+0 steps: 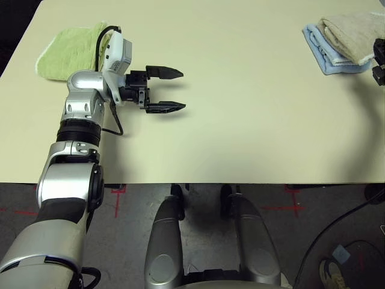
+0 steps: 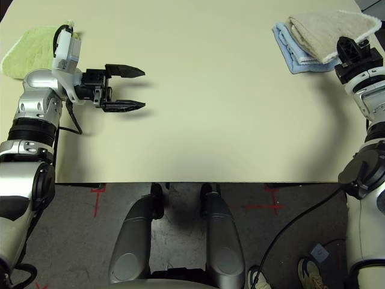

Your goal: Fold the towel and set it aside.

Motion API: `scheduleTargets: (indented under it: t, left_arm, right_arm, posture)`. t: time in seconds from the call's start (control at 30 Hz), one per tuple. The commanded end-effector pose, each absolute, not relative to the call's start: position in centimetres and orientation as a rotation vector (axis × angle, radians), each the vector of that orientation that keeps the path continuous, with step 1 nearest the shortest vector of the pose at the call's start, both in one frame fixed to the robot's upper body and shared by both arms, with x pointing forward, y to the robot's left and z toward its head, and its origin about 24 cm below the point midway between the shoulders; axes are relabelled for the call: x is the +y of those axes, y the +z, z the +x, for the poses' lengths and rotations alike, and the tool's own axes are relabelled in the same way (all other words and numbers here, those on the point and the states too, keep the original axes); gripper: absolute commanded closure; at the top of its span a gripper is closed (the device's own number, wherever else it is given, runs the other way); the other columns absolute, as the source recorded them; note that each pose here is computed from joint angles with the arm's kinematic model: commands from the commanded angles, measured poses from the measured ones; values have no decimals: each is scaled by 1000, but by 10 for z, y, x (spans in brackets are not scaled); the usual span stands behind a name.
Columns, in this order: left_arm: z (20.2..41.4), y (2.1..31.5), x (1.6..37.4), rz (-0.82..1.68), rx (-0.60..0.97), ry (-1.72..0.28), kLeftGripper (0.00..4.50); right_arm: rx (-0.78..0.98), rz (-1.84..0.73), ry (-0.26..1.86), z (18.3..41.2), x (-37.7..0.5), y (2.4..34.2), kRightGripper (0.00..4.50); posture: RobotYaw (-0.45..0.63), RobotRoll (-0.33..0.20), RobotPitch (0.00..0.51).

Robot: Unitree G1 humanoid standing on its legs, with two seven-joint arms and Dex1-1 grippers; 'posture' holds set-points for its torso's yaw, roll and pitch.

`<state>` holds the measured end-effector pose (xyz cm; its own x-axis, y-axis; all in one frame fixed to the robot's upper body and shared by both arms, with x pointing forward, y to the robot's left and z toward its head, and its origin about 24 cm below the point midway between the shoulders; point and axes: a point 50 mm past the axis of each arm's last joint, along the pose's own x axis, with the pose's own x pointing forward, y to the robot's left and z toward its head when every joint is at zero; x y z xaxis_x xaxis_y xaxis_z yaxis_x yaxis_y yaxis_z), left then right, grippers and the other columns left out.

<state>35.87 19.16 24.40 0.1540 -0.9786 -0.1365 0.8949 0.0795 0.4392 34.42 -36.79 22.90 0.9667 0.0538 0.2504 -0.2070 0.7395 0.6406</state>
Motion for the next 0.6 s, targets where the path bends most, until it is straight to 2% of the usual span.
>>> scheduleTargets:
  t: [0.03, 0.17, 0.37, 0.47, 0.6]
  left_arm:
    - [358, 242, 191, 492, -192, -1436, 0]
    - [358, 241, 190, 489, -192, -1438, 0]
    - [357, 240, 192, 484, -190, -1434, 0]
    - [358, 241, 194, 449, -195, -1405, 0]
    - [362, 249, 197, 375, -248, -1304, 0]
  right_arm:
    - [-130, 684, 158, 337, -371, 223, 1397]
    - [-76, 714, 205, 334, -369, 224, 20]
    - [40, 681, 336, 320, -364, 231, 20]
    - [45, 553, 430, 317, -356, 240, 20]
    - [14, 373, 608, 319, -328, 257, 20]
  posture:
    - [-91, 0, 342]
    - [-88, 0, 345]
    - [-91, 0, 344]
    - [-95, 0, 344]
    - [-87, 0, 343]
